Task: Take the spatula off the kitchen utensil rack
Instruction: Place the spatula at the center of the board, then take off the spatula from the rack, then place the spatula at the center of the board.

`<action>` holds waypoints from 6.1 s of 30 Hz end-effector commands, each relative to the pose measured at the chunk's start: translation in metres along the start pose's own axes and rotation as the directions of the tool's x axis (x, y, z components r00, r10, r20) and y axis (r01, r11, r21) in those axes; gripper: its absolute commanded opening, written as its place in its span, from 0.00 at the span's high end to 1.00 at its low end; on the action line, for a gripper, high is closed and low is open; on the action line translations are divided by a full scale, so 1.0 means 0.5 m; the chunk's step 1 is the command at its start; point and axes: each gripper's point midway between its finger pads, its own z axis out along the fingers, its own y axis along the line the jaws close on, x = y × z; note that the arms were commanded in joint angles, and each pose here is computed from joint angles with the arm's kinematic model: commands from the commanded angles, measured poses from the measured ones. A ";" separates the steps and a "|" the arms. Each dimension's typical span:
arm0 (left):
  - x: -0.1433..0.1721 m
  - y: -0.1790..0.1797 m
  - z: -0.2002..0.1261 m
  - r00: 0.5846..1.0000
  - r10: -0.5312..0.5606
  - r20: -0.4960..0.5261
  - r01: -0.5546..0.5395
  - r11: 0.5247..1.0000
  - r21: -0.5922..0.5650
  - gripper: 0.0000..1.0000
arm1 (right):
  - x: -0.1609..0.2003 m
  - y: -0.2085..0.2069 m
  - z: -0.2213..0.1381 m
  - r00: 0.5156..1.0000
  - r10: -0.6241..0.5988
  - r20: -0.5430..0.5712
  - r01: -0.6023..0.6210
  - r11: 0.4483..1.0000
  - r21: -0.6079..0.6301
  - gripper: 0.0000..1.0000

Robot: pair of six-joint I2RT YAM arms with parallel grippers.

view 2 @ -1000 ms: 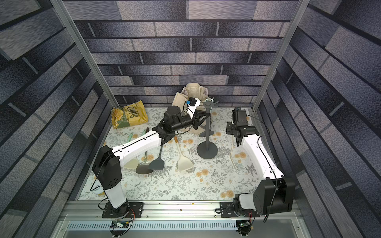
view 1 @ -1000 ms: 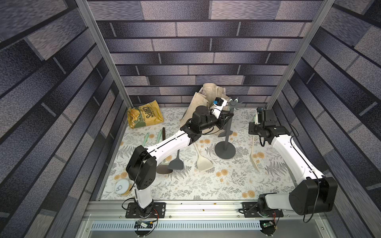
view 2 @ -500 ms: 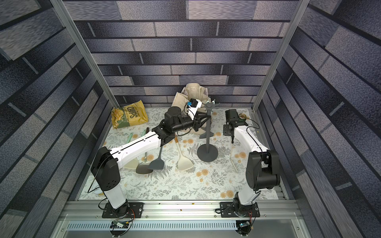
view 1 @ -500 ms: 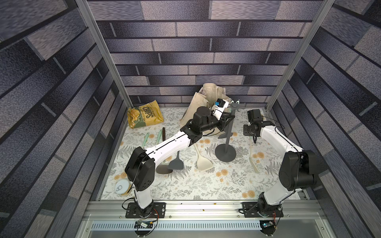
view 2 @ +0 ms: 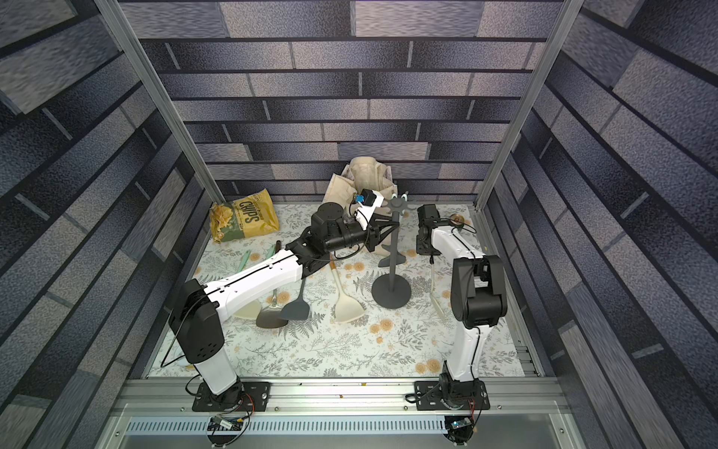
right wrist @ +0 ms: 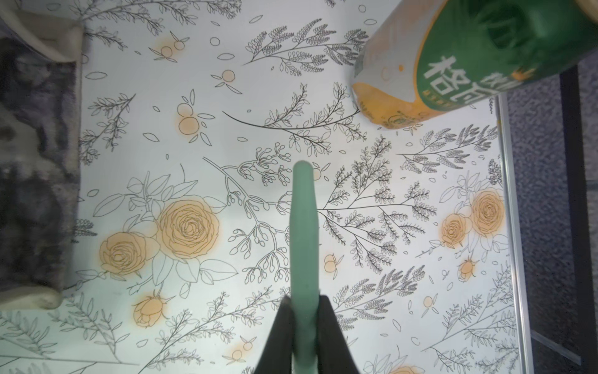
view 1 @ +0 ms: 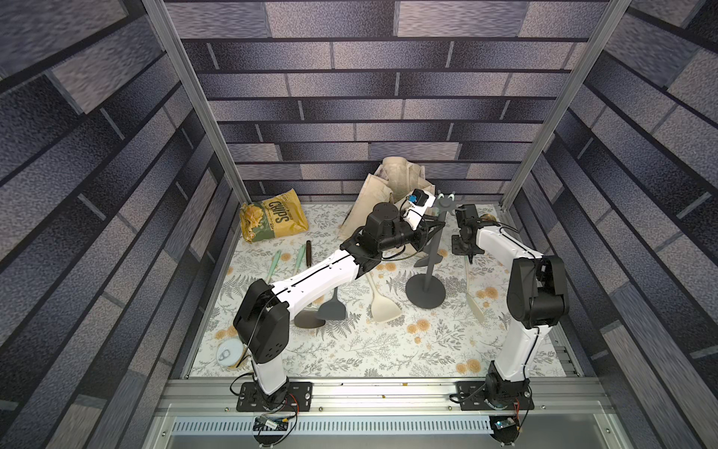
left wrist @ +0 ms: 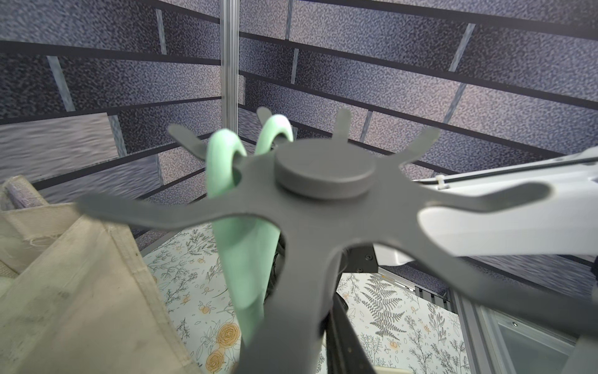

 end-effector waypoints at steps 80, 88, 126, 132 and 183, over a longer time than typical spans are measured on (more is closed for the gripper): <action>-0.128 -0.081 -0.062 0.991 0.047 0.123 -0.061 0.992 0.113 0.77 | -0.041 0.132 -0.660 0.637 0.331 0.696 0.514 0.492 -0.703 0.48; -0.125 -0.082 -0.056 0.992 0.043 0.116 -0.057 0.991 0.118 0.77 | -0.054 0.141 -0.673 0.629 0.323 0.707 0.548 0.460 -0.698 0.54; -0.114 -0.083 -0.040 0.995 0.034 0.094 -0.047 0.989 0.139 0.77 | -0.043 0.081 -0.667 0.581 0.264 0.770 0.475 0.658 -0.584 1.00; -0.112 -0.085 -0.040 0.995 0.034 0.091 -0.047 0.989 0.142 0.77 | -0.055 0.056 -0.632 0.605 0.249 0.756 0.390 0.735 -0.554 1.00; -0.095 -0.089 -0.046 0.997 0.039 0.072 -0.049 0.989 0.139 0.77 | -0.035 -0.119 -0.374 0.981 -0.054 0.185 0.059 0.998 -0.021 1.00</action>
